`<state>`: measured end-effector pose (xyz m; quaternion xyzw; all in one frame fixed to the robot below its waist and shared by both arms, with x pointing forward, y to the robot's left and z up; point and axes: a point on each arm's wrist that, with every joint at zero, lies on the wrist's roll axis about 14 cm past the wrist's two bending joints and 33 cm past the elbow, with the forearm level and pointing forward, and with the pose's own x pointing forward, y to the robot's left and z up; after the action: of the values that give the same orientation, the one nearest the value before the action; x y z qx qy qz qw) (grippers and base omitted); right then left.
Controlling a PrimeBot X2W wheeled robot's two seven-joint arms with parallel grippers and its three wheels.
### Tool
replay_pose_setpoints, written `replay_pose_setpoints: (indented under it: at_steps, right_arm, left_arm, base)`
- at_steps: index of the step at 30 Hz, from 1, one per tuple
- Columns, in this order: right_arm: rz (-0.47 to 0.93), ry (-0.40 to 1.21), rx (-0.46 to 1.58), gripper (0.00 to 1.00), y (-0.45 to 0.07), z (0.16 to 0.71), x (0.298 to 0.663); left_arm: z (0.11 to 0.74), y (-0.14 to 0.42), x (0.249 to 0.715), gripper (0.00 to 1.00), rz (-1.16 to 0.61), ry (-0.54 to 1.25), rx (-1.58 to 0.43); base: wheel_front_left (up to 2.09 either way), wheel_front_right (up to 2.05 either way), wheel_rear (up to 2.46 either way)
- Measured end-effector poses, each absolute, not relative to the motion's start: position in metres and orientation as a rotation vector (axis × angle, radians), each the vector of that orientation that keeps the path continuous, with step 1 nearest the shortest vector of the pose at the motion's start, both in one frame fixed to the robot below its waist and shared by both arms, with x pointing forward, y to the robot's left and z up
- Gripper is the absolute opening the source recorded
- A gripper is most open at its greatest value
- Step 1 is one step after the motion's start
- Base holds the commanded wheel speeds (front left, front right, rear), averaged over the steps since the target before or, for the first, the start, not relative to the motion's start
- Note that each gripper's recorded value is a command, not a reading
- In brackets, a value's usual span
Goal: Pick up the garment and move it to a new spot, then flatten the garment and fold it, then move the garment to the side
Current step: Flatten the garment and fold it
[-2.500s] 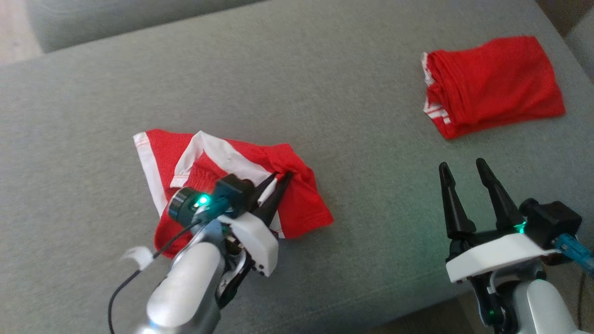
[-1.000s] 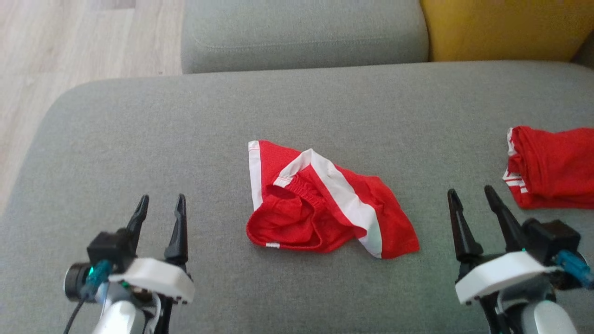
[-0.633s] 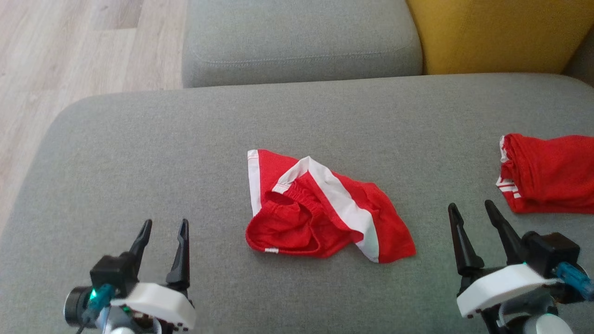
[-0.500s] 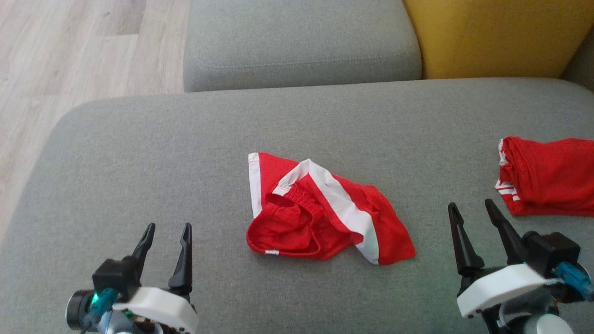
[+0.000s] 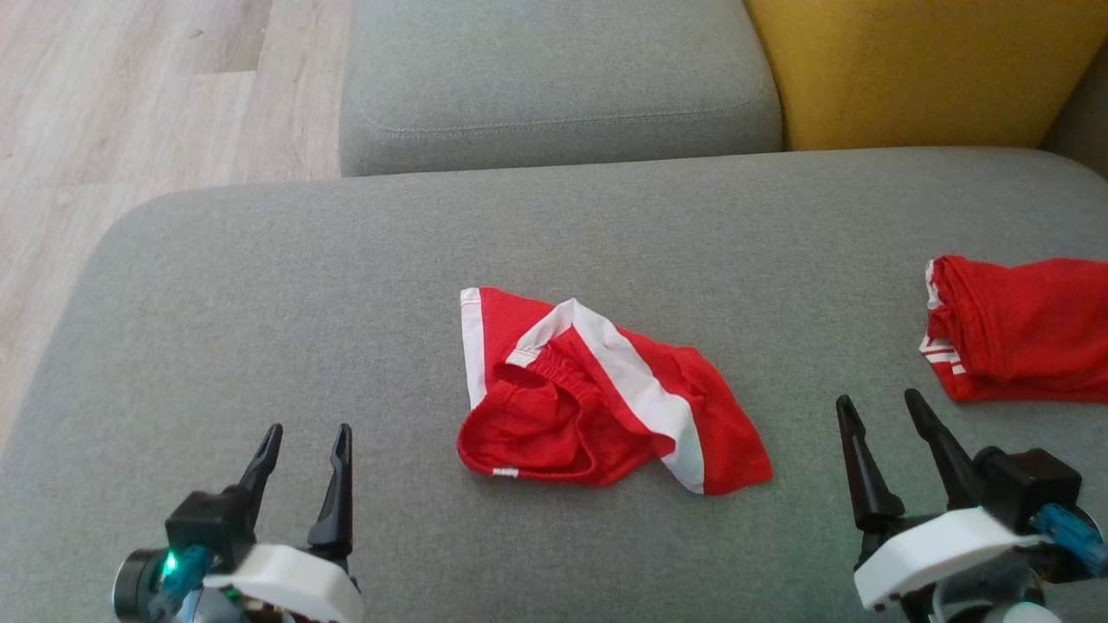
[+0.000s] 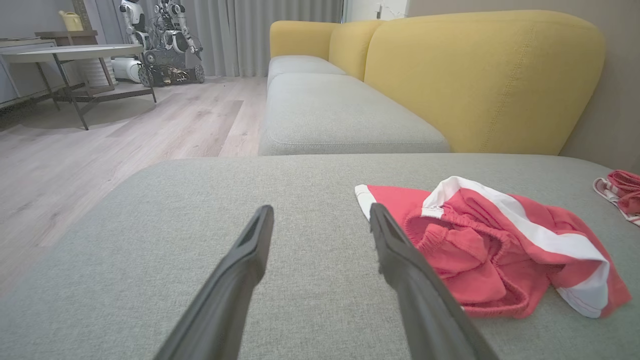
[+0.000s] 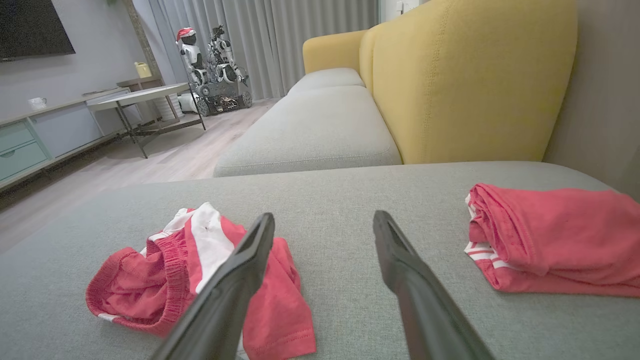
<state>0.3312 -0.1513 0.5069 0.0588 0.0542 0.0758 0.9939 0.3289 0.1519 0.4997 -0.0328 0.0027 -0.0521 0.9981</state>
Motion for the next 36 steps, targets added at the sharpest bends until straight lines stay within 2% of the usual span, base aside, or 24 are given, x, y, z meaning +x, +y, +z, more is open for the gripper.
replay_pose_setpoints:
  at_steps: [18, 23, 24, 30, 36]
  right_arm:
    - [0.171, 0.143, 0.118, 1.0, -0.145, 0.499, 0.333]
    - [0.267, 0.262, 0.115, 1.0, -0.112, 0.469, 0.325]
    - [0.316, 0.325, 0.107, 1.0, -0.095, 0.451, 0.319]
    - [0.4, 0.514, 0.03, 1.0, -0.073, 0.396, 0.3]
    - [0.427, 0.554, -0.042, 1.0, -0.071, 0.377, 0.32]
  left_arm:
    - [0.496, 0.153, 0.328, 1.0, -0.098, 0.02, -0.064]
    - [0.494, 0.151, 0.327, 1.0, -0.103, 0.027, -0.065]
    - [0.494, 0.151, 0.327, 1.0, -0.103, 0.028, -0.066]
    - [0.504, 0.156, 0.338, 1.0, -0.093, -0.005, -0.066]
    - [0.501, 0.157, 0.345, 1.0, -0.086, -0.001, -0.071]
  base:
    - [0.0, 0.0, 0.0]
    - [0.0, 0.0, 0.0]
    - [0.0, 0.0, 0.0]
    - [0.0, 0.0, 0.0]
    - [0.0, 0.0, 0.0]
